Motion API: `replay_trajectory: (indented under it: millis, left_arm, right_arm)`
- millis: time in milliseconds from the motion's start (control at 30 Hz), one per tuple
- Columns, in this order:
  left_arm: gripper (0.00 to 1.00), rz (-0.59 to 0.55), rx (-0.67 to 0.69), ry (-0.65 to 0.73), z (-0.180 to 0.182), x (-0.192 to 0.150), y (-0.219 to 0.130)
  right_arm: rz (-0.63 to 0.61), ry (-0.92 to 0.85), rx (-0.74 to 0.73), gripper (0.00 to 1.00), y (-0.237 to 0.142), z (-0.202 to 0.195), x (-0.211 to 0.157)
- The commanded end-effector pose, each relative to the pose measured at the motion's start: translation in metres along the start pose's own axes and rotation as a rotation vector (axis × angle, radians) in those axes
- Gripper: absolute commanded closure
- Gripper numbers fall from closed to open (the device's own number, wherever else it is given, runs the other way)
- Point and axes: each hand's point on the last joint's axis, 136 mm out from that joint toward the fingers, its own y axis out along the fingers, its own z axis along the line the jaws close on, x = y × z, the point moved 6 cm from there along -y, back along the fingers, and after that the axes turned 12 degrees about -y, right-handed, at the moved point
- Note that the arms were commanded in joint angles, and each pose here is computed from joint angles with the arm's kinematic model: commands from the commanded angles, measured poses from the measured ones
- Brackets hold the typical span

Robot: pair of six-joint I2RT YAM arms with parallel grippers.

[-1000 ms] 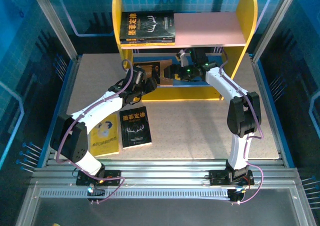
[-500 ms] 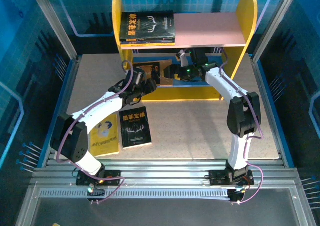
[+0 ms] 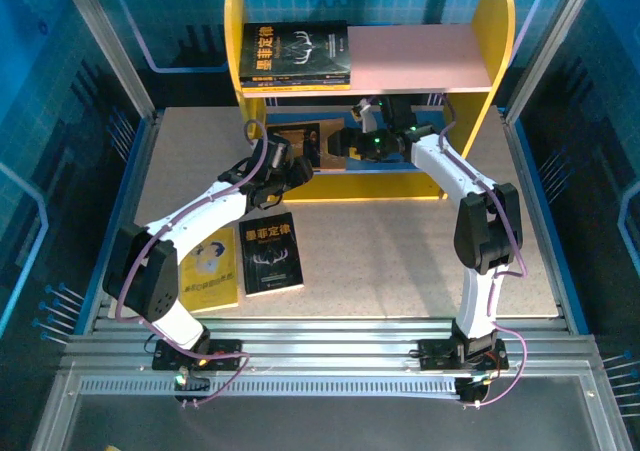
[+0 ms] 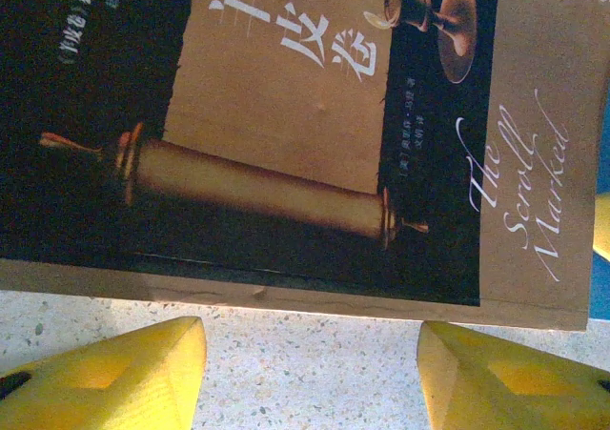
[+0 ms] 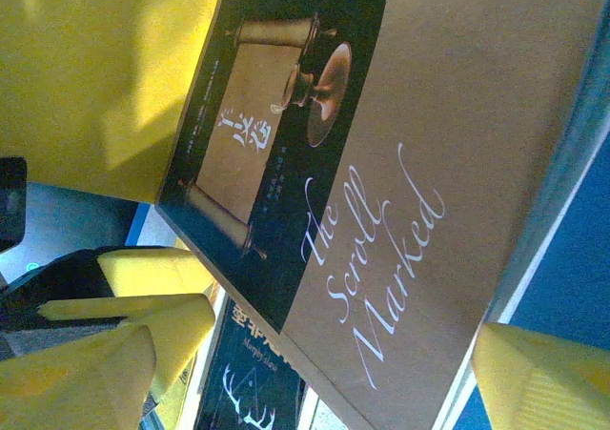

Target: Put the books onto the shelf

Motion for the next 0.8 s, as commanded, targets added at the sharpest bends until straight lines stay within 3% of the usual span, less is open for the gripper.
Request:
replay_trajectory:
  millis: [0,767]
  left_arm:
    - [0.38,-0.024,-0.024,0.000,-0.008,0.014,0.004]
    - [0.38,-0.038,-0.026,0.003,-0.010,0.026,0.008]
  right_arm:
    - [0.019,-0.021,0.080,0.13,0.011,0.018,-0.004]
    - [0.022,-0.023,0.085,0.13,0.012,0.017,-0.001]
